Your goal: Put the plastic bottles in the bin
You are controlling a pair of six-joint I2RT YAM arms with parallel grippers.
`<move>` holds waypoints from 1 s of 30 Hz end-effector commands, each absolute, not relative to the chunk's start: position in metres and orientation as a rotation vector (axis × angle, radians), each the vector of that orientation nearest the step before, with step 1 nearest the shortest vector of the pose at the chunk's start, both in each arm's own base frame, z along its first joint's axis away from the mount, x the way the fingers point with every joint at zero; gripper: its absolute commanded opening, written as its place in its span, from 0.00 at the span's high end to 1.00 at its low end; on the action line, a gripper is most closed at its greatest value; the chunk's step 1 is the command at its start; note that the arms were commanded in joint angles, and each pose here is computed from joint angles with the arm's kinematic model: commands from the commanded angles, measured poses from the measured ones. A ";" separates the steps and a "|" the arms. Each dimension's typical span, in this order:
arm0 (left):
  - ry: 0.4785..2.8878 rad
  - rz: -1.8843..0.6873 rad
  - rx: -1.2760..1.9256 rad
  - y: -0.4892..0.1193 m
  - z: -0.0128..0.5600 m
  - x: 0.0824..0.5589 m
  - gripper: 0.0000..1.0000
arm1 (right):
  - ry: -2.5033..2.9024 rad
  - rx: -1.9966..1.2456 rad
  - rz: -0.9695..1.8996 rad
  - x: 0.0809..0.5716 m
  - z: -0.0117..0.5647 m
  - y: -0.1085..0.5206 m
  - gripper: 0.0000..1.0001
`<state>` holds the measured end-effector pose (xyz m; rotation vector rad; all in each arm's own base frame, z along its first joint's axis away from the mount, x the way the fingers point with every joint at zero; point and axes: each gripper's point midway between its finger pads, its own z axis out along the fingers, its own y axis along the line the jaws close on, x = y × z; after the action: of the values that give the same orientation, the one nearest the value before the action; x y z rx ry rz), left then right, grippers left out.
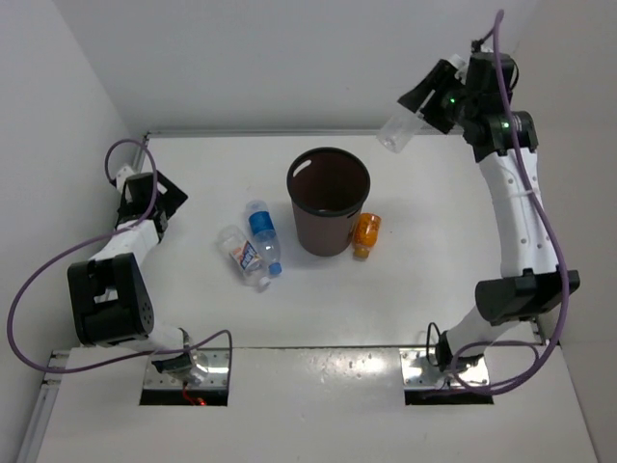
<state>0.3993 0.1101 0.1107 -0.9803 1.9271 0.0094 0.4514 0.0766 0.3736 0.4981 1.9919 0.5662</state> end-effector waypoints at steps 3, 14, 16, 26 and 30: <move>1.868 -0.101 -0.937 0.099 0.132 0.411 0.00 | 1.965 0.215 0.626 0.453 0.397 0.148 0.64; 1.909 -0.235 -0.927 0.071 0.127 0.410 0.00 | 2.147 -0.024 0.455 0.425 0.300 0.232 0.38; 1.918 -0.274 -1.006 0.064 0.125 0.405 0.00 | 2.136 -0.050 0.436 0.423 0.301 0.234 0.34; 2.040 -0.362 -1.002 0.007 0.119 0.391 0.00 | 2.064 -0.096 0.424 0.421 0.329 0.255 0.00; 2.117 -0.381 -0.967 -0.019 0.117 0.378 0.00 | 2.046 -0.097 0.428 0.421 0.339 0.259 0.00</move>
<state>0.3843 -0.0012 0.1014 -1.0020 2.0935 -0.3401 0.4177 0.2560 0.2978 -0.1100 2.1602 0.4114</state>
